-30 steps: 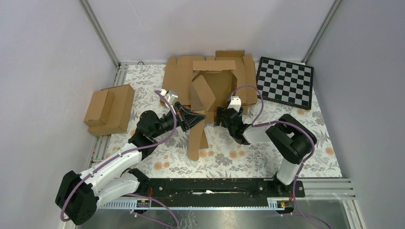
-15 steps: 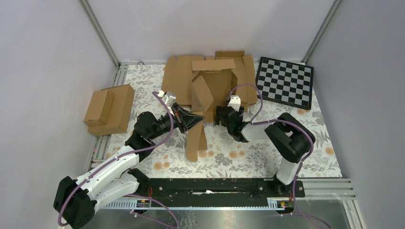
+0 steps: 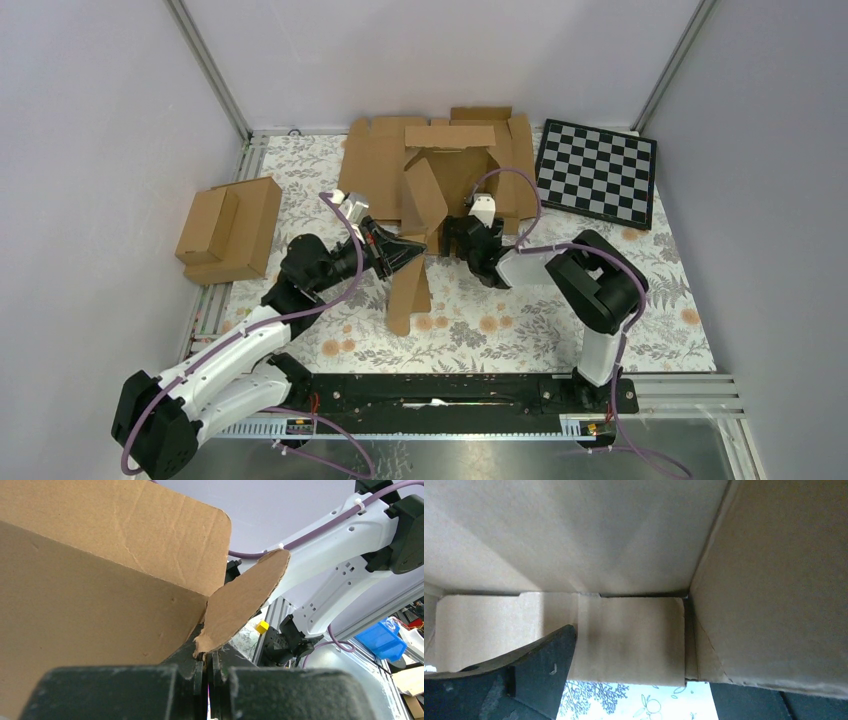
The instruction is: Fold the paper box
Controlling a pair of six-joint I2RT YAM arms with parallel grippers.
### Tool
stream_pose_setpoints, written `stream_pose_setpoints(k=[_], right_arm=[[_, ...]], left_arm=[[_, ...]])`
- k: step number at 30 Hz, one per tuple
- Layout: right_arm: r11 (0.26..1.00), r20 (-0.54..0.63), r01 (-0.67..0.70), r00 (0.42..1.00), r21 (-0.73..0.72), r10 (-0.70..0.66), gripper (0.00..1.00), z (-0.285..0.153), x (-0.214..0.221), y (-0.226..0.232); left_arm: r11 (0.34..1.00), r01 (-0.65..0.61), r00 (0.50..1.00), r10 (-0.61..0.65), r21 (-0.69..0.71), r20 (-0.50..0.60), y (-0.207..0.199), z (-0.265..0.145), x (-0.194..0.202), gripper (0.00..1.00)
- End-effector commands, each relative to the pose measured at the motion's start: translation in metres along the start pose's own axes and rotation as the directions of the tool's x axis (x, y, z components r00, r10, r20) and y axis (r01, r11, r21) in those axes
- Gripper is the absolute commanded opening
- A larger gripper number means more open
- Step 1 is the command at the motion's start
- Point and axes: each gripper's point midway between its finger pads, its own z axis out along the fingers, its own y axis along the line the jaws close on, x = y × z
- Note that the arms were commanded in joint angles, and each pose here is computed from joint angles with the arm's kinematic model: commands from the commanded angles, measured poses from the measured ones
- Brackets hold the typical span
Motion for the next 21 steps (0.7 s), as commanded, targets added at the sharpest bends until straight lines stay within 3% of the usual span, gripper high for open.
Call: stream_pose_setpoints(k=[1,6,10,16,21], right_arm=[[0.978,-0.072,0.118,0.992,0.171,-0.107,1.0,0.011,0.021,-0.033],[0.947,-0.127,0.201,0.977,0.251,-0.174,1.0,0.003,0.043,-0.06],[0.935,-0.098,0.223,0.974,0.275,-0.203,0.99,-0.007,0.033,-0.064],[0.823,-0.042,0.424,0.896,0.378,-0.442,1.0,-0.023,0.002,-0.048],[0.903,-0.038,0.343,0.938,0.257,-0.345,1.0,-0.028,0.012,-0.033]], left_arm=[[1.0,-0.009,1.0,0.009,0.017,0.003,-0.009,-0.002,-0.008,0.0],[1.0,-0.011,1.0,0.011,0.017,0.0,-0.009,-0.002,-0.006,0.0],[1.0,-0.017,1.0,0.017,0.018,0.004,-0.009,-0.003,-0.008,0.0],[0.999,-0.025,1.0,0.025,0.019,0.0,-0.011,-0.003,-0.009,0.0],[1.0,-0.028,1.0,0.028,0.013,-0.001,-0.01,-0.005,-0.008,0.0]])
